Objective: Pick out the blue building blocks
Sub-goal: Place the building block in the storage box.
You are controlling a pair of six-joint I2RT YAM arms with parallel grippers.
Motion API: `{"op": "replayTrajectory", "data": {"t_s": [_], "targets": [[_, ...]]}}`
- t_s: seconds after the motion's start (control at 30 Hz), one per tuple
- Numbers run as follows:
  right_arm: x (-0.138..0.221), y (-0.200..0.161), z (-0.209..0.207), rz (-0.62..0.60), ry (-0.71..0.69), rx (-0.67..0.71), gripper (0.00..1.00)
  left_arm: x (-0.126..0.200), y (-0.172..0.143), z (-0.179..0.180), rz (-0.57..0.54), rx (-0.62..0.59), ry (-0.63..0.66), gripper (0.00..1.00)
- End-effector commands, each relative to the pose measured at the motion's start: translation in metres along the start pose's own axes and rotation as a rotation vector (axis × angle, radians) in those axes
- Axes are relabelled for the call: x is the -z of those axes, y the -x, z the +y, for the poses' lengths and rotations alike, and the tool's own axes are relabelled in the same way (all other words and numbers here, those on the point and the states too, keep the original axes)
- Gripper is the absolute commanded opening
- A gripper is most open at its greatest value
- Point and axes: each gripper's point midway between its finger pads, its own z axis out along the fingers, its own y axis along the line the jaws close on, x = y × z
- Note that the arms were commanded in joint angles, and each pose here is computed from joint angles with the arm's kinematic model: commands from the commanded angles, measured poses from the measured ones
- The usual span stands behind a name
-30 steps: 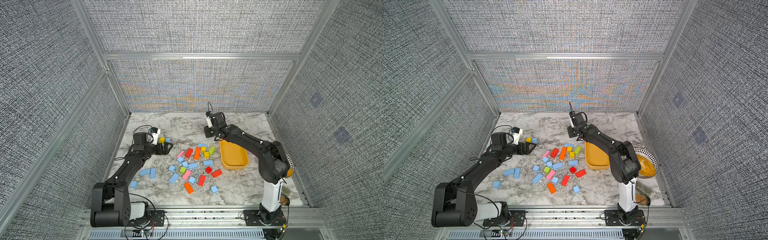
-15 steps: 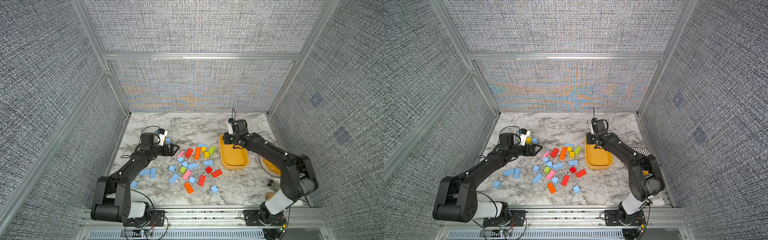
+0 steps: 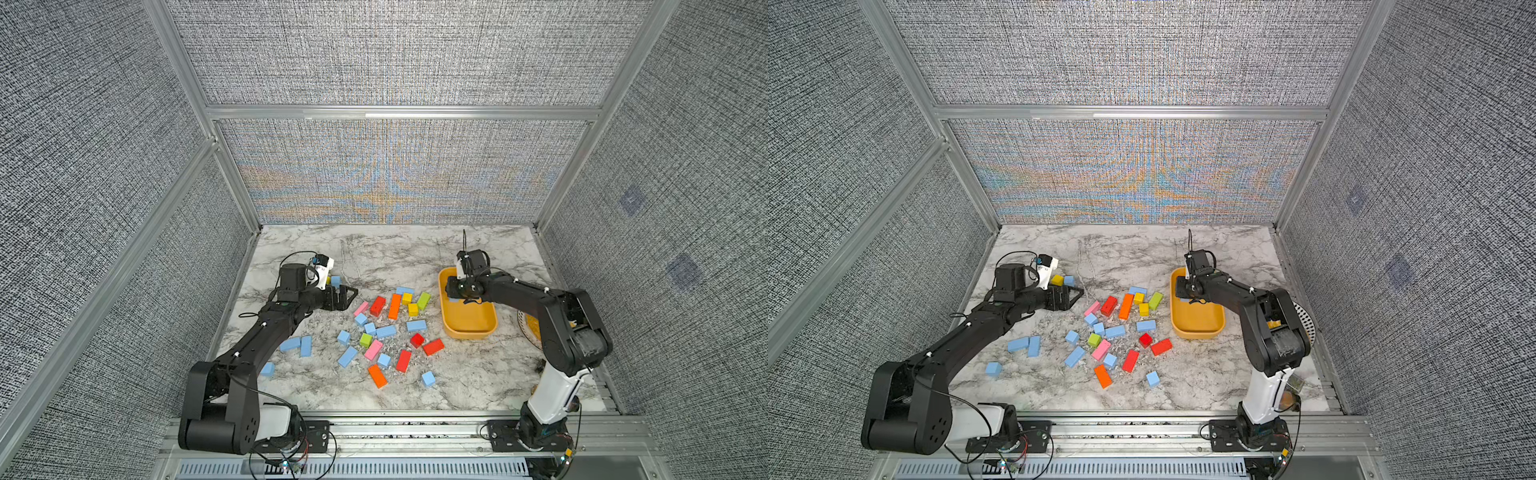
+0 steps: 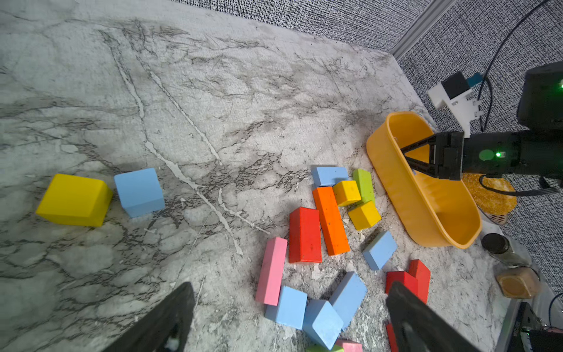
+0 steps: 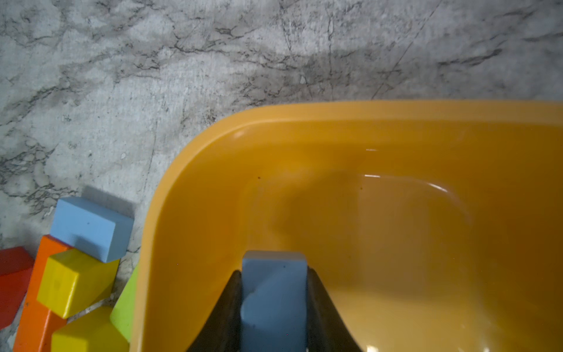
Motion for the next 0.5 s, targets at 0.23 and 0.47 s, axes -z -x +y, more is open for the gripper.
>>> {"op": "replayTrajectory", "data": {"t_s": [0.23,0.47], "targets": [[-0.011,0.018,-0.003,-0.026,0.027,0.009,0.27,-0.002,-0.002,0.005,0.007,-0.025,0.016,1.00],[-0.009,0.021,0.002,-0.032,0.051,0.020,0.30,-0.007,-0.009,0.009,0.034,-0.015,0.025,1.00]]}}
